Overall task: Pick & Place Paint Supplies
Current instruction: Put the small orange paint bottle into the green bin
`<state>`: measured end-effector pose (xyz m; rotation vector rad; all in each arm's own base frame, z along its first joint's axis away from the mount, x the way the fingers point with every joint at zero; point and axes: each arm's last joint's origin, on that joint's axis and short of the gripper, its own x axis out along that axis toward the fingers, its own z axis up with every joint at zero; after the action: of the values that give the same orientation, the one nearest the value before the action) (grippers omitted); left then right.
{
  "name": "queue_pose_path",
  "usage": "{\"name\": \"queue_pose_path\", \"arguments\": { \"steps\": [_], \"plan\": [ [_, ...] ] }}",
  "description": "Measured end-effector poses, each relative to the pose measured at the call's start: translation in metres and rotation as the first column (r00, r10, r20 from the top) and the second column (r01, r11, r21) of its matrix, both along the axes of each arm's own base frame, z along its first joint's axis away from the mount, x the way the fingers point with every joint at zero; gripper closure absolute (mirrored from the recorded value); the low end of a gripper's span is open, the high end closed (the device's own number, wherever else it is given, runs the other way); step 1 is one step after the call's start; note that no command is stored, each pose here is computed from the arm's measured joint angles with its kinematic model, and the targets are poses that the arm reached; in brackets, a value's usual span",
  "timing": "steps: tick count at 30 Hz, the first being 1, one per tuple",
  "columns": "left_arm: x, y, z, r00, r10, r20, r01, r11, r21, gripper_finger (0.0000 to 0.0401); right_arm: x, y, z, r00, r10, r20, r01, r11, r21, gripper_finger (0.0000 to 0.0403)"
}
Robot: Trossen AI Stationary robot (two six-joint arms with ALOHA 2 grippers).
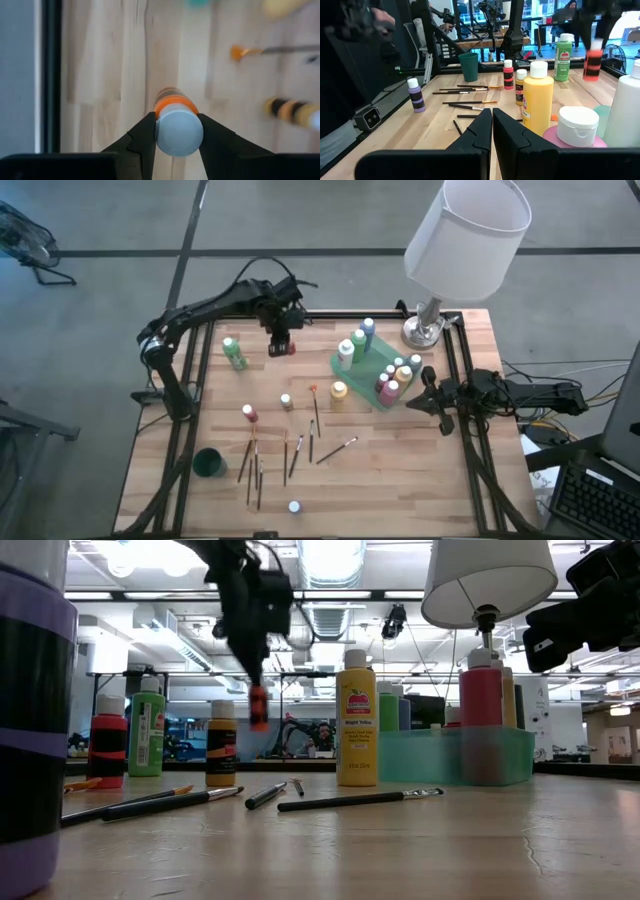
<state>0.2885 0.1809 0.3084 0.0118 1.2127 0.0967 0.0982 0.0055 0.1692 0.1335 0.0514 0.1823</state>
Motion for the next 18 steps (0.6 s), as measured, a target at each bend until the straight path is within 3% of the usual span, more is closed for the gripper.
{"name": "queue_pose_path", "arguments": {
  "steps": [4, 9, 13, 18],
  "plan": [
    [0.002, -0.001, 0.043, 0.993, -0.002, 0.12, 0.0, 1.0, 0.013, 0.0276, 0.0, 0.0, 0.0, 1.0, 0.0, 0.0, 0.0, 1.0, 0.0, 0.039],
    [0.004, -0.005, 0.096, 0.951, -0.044, 0.305, 0.013, 0.995, 0.101, 0.0276, 0.0, 0.0, 0.0, 1.0, 0.0, 0.0, 0.0, 1.0, 0.0, 0.039],
    [0.01, -0.013, 0.126, 0.892, -0.105, 0.439, 0.028, 0.984, 0.177, 0.0276, 0.0, 0.0, 0.0, 1.0, 0.0, 0.0, 0.0, 1.0, 0.0, 0.039],
    [0.025, -0.026, 0.15, 0.781, -0.205, 0.59, 0.061, 0.965, 0.255, 0.0276, 0.0, 0.0, 0.0, 1.0, 0.0, 0.0, 0.0, 1.0, 0.0, 0.039]
  ]
}}
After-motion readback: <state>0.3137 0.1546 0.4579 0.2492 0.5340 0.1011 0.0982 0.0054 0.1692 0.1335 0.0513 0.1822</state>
